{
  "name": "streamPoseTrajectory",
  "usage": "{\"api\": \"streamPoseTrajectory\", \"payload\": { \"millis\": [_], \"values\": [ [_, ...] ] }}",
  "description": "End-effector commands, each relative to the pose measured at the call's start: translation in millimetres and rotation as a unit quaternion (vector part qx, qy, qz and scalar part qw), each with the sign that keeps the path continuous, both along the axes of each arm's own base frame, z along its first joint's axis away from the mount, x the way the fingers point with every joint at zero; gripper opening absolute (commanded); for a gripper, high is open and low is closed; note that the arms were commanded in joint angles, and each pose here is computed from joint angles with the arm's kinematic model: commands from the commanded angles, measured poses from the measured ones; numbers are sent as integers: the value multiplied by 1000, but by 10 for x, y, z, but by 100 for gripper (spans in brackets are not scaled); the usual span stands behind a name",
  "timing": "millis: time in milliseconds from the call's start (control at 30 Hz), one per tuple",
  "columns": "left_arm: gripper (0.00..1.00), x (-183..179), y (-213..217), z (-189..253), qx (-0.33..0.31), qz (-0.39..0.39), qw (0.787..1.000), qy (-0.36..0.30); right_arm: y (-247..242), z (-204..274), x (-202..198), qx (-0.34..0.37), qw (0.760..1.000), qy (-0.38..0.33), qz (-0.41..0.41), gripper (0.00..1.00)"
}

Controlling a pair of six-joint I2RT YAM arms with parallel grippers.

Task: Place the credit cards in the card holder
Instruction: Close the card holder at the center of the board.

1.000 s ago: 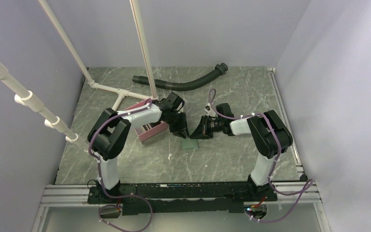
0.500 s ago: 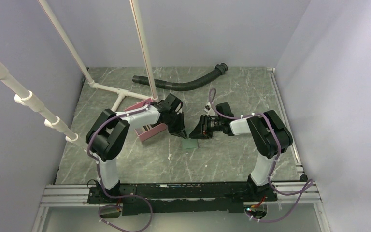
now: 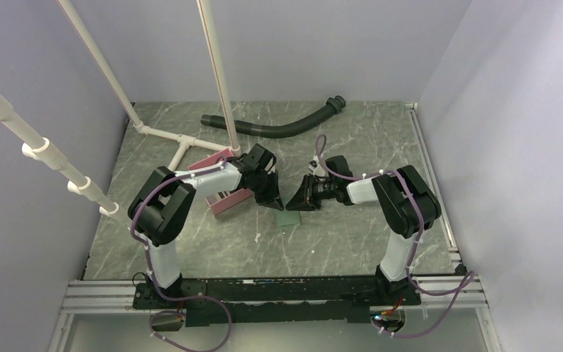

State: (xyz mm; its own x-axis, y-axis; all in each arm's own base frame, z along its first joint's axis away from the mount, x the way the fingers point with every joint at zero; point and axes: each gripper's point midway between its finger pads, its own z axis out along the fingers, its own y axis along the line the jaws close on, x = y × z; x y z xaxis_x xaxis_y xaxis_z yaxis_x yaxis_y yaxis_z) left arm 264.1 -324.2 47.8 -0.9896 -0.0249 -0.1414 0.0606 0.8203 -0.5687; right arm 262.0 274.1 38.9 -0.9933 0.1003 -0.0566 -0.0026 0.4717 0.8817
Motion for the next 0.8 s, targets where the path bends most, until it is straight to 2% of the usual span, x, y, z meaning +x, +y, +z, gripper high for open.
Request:
{"api": "streamPoseTrajectory", "payload": {
  "millis": [0,100,200,267,367,433,533,667,767],
  "values": [
    [0,-21,-74,-44,-4,-9,1000,-18,89,-272,2,-43,999,-3,-3,18],
    [0,-27,-52,-58,1,-10,1000,-18,124,-241,35,-34,999,-5,-2,17],
    [0,-30,-43,-64,3,-10,1000,-19,141,-232,65,-35,999,-8,-2,10],
    [0,-31,-40,-60,4,-11,1000,-19,137,-240,67,-40,999,-6,0,0],
    [1,-27,-48,33,-2,-15,1000,-27,96,-262,17,-46,999,-3,-5,0],
    [6,10,-26,126,-3,-10,999,-37,82,-292,-16,-48,999,1,-6,0],
    [8,86,25,223,-7,0,999,-48,82,-304,-47,-43,999,8,-6,0],
    [1,139,79,157,5,3,999,-41,70,-258,-59,-42,999,6,-11,0],
    [0,143,81,100,7,6,999,-37,77,-218,-80,-37,999,14,-12,0]
  ]
}}
